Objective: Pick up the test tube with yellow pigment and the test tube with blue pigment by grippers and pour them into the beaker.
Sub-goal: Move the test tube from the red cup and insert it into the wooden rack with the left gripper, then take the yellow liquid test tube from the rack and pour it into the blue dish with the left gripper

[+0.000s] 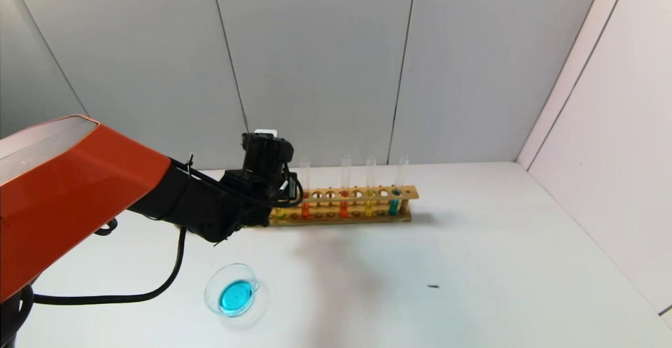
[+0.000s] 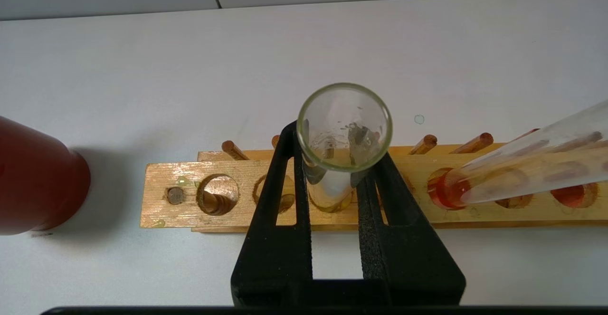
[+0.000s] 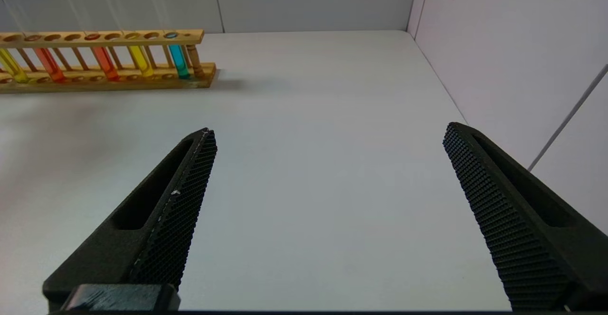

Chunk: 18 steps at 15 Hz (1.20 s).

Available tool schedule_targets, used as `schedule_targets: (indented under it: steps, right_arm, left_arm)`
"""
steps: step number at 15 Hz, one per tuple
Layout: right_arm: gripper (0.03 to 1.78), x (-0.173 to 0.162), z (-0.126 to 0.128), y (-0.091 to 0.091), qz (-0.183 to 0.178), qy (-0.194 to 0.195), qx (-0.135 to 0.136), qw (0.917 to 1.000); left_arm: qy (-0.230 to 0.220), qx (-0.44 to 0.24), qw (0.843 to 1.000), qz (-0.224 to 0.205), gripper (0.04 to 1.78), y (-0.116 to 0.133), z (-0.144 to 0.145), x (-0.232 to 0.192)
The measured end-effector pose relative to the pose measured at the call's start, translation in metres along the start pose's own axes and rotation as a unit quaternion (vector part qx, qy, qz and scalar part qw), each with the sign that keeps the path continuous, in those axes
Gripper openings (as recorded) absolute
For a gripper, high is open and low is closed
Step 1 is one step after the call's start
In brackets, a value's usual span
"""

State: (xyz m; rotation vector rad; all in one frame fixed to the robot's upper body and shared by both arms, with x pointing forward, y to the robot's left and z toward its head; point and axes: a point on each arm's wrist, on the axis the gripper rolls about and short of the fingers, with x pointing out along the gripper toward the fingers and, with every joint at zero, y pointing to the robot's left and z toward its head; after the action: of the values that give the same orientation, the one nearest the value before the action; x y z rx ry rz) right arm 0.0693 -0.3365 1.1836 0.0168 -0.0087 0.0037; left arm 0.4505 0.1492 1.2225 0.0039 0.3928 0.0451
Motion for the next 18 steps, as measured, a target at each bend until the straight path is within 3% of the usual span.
schedule_targets:
  steps: [18]
  right_arm:
    - [1.74,0.000,0.000,0.000,0.000,0.000,0.000,1.0000]
  left_arm:
    - [-0.061,0.011,0.998,-0.013,0.32,0.002,0.061,-0.044]
